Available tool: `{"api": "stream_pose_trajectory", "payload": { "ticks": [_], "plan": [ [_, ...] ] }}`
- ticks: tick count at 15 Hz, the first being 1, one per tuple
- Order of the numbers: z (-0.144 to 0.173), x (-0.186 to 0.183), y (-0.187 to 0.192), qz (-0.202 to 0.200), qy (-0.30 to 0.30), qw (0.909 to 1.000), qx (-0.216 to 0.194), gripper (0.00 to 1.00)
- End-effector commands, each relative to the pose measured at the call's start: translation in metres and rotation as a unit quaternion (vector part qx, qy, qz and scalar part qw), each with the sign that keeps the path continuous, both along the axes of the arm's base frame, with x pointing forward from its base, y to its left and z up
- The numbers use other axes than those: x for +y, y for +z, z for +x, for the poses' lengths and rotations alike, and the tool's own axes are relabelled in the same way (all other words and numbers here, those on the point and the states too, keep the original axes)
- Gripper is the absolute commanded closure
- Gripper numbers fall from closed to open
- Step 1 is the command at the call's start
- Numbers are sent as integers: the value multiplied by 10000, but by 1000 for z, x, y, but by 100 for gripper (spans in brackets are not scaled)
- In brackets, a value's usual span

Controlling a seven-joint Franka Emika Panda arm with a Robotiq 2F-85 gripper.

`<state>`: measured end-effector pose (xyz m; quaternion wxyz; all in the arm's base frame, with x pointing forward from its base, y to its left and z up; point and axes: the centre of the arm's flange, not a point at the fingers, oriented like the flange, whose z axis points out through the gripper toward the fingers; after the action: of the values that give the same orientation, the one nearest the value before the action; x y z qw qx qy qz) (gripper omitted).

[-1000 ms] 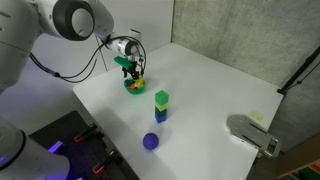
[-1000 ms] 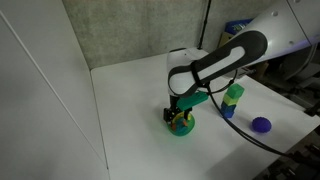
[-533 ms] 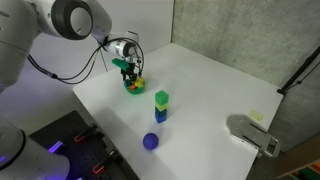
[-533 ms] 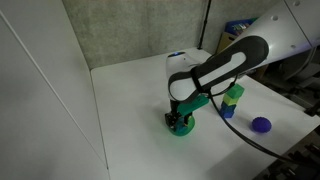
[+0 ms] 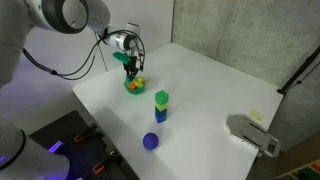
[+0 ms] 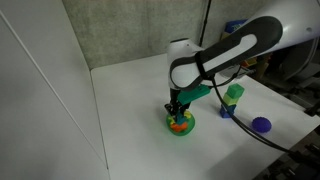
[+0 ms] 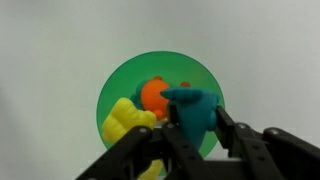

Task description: Remove the green toy from the green bowl and put it on the table

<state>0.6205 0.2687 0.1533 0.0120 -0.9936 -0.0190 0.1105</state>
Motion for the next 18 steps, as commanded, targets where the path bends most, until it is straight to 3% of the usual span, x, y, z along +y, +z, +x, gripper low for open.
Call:
{"api": "stream_pose_trajectory", "payload": {
  "ticks": [1,7,13,18],
  "plan": [
    [5,-19,45,118,-239,9994,-209,86],
    [42,-89,74,-6,-800,9955,-515,91],
    [63,-165,37,-302,-1322,9898,-442,90],
    [65,-194,-9,-556,-1447,9872,-365,84]
  ]
}}
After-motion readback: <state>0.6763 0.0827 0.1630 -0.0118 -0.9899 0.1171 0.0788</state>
